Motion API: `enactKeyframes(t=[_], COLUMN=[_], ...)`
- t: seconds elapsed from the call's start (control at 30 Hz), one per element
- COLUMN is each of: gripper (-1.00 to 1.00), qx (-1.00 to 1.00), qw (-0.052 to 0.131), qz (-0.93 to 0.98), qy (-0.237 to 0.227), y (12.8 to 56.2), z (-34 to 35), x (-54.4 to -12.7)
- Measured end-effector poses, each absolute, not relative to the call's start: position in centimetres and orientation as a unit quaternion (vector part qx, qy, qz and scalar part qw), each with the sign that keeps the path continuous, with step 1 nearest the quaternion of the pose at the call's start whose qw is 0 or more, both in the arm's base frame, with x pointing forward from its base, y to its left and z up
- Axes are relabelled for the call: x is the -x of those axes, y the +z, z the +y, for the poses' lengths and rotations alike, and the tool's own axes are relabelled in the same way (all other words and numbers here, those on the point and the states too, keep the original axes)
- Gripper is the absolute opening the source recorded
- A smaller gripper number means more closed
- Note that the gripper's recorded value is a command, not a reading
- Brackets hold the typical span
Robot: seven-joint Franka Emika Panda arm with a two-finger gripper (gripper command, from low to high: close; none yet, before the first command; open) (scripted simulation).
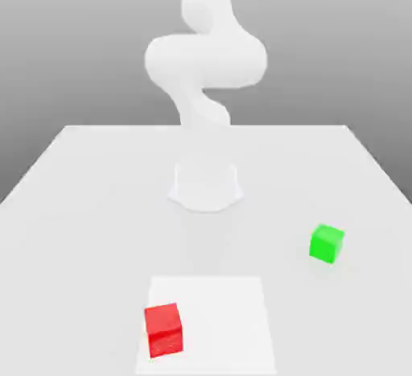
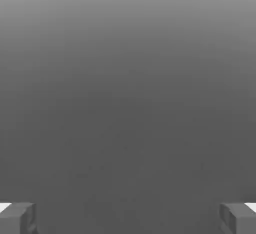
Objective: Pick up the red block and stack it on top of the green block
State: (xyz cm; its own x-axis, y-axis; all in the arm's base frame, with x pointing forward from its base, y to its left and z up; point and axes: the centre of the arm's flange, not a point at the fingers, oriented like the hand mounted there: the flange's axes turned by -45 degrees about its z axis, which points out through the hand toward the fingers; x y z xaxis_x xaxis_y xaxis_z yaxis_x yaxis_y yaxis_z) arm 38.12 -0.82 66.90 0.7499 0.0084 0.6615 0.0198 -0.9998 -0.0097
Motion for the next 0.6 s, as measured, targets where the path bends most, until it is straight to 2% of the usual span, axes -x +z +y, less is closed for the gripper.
enactKeyframes(t=[0.13, 0.3, 0.43, 0.6], gripper=[0.00, 0.00, 0.00, 0.00], qx=[0.955, 0.974, 0.984, 0.991], qw=[0.014, 0.018, 0.018, 0.012], qz=[-0.030, -0.056, -0.076, -0.099], qy=[-0.294, -0.220, -0.161, -0.086], y=[59.4, 49.5, 41.4, 31.4], z=[-1.9, -2.9, -3.7, -4.9], x=[-42.8, -46.5, -47.8, -47.4])
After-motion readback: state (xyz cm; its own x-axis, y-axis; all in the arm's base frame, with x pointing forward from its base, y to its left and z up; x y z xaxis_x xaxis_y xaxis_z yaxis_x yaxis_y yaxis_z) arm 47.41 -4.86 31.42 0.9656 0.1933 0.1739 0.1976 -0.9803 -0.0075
